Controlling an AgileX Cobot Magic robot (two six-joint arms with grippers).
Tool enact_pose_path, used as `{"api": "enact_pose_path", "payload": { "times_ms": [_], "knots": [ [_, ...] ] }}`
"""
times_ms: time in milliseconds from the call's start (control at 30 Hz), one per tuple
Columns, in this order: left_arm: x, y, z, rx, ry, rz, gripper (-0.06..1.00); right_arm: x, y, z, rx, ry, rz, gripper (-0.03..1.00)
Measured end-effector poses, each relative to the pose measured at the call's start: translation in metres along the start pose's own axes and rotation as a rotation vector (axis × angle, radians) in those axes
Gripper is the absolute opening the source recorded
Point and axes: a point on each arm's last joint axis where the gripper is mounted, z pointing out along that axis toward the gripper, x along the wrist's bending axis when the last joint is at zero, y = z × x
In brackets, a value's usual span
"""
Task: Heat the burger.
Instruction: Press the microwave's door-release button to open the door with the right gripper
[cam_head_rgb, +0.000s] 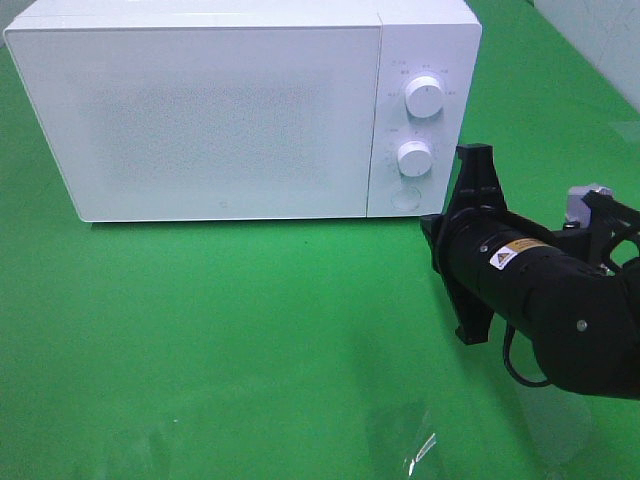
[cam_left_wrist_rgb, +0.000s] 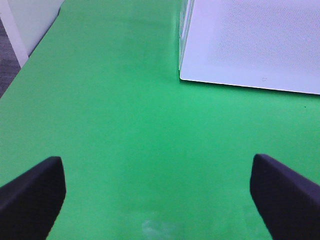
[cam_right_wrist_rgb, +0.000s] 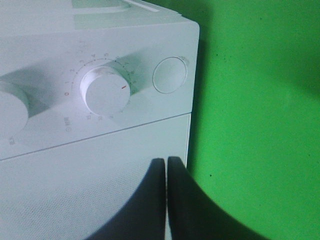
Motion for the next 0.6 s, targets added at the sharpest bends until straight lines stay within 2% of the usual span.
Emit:
{"api": "enact_pose_path", "payload": {
  "times_ms": [267, 600],
  "knots": [
    [0.000, 0.000, 0.000, 0.000, 0.000, 0.000, 0.91, 0.003, -0.001, 0.023, 0.017, 0.004, 0.001, 0.01],
    [0.000, 0.000, 0.000, 0.000, 0.000, 0.000, 0.91, 0.000, 0.006, 0.060, 0.008, -0.033, 0.035, 0.01]
  ]
}}
